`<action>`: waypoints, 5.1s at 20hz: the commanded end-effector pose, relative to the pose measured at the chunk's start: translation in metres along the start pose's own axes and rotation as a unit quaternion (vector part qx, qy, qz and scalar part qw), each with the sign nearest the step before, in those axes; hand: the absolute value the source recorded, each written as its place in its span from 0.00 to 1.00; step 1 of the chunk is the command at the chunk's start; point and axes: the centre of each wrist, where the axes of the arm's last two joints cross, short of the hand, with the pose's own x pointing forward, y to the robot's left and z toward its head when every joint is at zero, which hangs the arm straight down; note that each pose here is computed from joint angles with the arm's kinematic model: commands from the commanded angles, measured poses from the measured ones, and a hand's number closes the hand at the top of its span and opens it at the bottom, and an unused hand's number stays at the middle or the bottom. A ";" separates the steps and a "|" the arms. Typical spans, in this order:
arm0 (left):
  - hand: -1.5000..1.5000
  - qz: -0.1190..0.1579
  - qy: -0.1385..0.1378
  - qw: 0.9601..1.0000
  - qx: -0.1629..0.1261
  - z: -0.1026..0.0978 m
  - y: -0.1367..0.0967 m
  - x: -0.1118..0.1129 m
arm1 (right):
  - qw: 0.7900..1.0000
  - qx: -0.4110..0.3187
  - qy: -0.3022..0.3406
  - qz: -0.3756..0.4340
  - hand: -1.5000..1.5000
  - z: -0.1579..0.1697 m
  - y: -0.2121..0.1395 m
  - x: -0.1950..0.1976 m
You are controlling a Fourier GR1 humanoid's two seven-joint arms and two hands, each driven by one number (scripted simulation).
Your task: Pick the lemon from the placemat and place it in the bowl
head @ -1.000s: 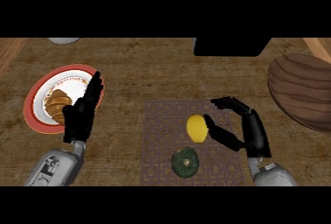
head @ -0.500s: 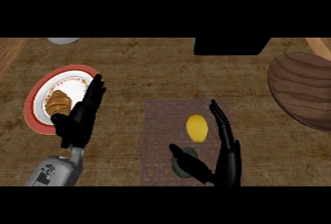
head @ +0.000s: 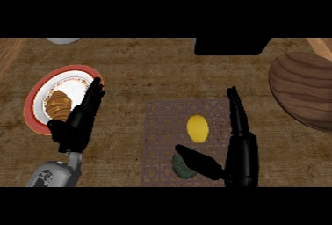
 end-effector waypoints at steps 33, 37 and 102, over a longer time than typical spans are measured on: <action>0.50 0.003 0.002 1.000 -0.003 0.010 0.001 0.018 | 0.975 0.148 0.162 -0.025 0.00 0.013 0.015 -0.016; 0.50 0.002 -0.007 1.000 -0.001 -0.013 -0.004 0.008 | 0.973 0.141 0.176 -0.040 0.00 -0.034 0.024 -0.012; 0.50 0.003 0.001 1.000 0.019 0.000 0.009 -0.005 | 0.898 0.332 -0.289 -0.028 1.00 -0.055 -0.296 -0.059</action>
